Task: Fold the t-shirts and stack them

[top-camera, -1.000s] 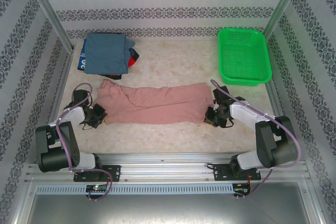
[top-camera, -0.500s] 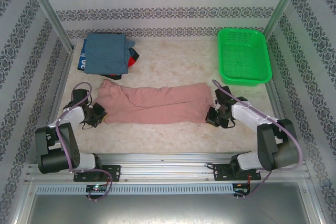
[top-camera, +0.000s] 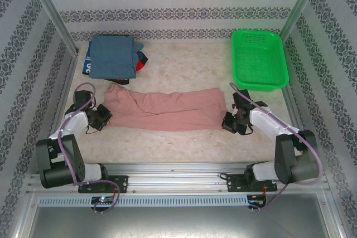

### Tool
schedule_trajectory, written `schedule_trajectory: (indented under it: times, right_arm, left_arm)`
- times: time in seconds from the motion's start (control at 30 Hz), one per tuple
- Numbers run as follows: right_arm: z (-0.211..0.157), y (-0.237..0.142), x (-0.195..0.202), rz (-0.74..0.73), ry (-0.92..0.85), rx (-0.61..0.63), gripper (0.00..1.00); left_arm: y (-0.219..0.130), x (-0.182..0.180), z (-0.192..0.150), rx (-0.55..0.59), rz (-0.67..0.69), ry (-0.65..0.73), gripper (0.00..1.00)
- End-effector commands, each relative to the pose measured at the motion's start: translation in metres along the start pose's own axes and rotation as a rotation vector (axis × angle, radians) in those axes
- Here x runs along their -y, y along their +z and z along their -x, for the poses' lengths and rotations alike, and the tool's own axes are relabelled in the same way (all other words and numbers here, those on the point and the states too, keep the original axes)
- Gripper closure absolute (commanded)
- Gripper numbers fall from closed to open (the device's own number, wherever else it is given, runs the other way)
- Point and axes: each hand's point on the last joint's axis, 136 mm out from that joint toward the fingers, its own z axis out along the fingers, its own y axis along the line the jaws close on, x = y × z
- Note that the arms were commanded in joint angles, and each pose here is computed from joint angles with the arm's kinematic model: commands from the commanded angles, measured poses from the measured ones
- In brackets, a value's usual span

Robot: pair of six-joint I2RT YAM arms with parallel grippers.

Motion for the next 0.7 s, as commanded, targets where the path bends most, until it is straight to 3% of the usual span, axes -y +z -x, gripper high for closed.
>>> schedule_trajectory:
  times: [0.0, 0.37, 0.67]
  right_arm:
    - [0.007, -0.017, 0.012, -0.06, -0.016, 0.027, 1.0]
    - [0.013, -0.044, 0.026, -0.136, -0.059, 0.047, 1.0]
    - [-0.003, -0.037, 0.029, -0.129, -0.032, -0.006, 1.0]
  left_arm:
    - [-0.012, 0.006, 0.009, 0.028, -0.006, 0.011, 0.98]
    - [-0.039, 0.02, 0.031, 0.091, -0.007, 0.034, 1.0]
    - [-0.025, -0.008, 0.013, 0.061, 0.036, -0.016, 1.0]
